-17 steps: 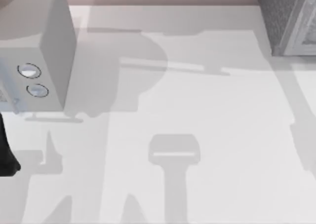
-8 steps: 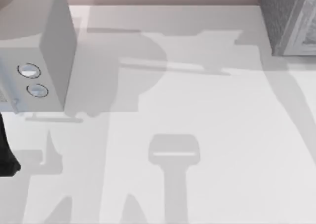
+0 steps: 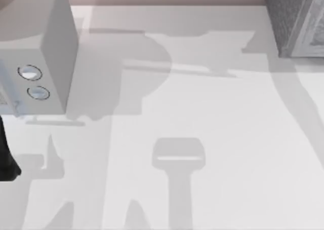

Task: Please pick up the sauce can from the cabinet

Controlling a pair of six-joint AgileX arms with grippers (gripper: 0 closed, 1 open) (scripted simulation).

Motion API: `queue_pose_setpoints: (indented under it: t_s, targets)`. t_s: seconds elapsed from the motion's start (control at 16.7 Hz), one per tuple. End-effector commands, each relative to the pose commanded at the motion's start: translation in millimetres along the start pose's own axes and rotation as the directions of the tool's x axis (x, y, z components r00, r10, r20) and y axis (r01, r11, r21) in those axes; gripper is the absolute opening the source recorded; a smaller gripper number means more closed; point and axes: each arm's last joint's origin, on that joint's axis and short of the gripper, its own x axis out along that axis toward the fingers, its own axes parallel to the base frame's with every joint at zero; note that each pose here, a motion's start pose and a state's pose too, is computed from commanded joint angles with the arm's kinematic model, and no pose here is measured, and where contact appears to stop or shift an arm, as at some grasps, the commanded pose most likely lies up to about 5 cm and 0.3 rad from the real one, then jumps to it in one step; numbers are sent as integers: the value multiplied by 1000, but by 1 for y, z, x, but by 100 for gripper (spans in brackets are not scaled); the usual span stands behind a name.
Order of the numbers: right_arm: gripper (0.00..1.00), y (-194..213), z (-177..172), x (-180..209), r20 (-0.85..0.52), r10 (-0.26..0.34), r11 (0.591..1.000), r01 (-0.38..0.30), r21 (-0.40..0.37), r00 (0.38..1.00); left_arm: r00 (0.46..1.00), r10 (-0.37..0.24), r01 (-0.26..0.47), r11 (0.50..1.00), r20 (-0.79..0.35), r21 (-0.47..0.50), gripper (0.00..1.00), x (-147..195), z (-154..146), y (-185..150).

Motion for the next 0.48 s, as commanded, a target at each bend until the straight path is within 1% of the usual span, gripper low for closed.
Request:
queue_pose_setpoints:
  t_s: [0.18, 0.3, 0.48]
  targets:
    - [0, -8, -2, -16, 29, -8, 1000, 8, 8, 1000, 1000, 0, 0, 1000, 0, 0, 100, 0, 0, 0]
    - [0, -16, -11, -31, 45, -12, 1000, 11, 12, 999, 1000, 0, 0, 1000, 0, 0, 100, 0, 0, 0]
    - [0, -27, -40, -54, 46, -11, 1000, 10, 9, 999, 1000, 0, 0, 1000, 0, 0, 100, 0, 0, 0]
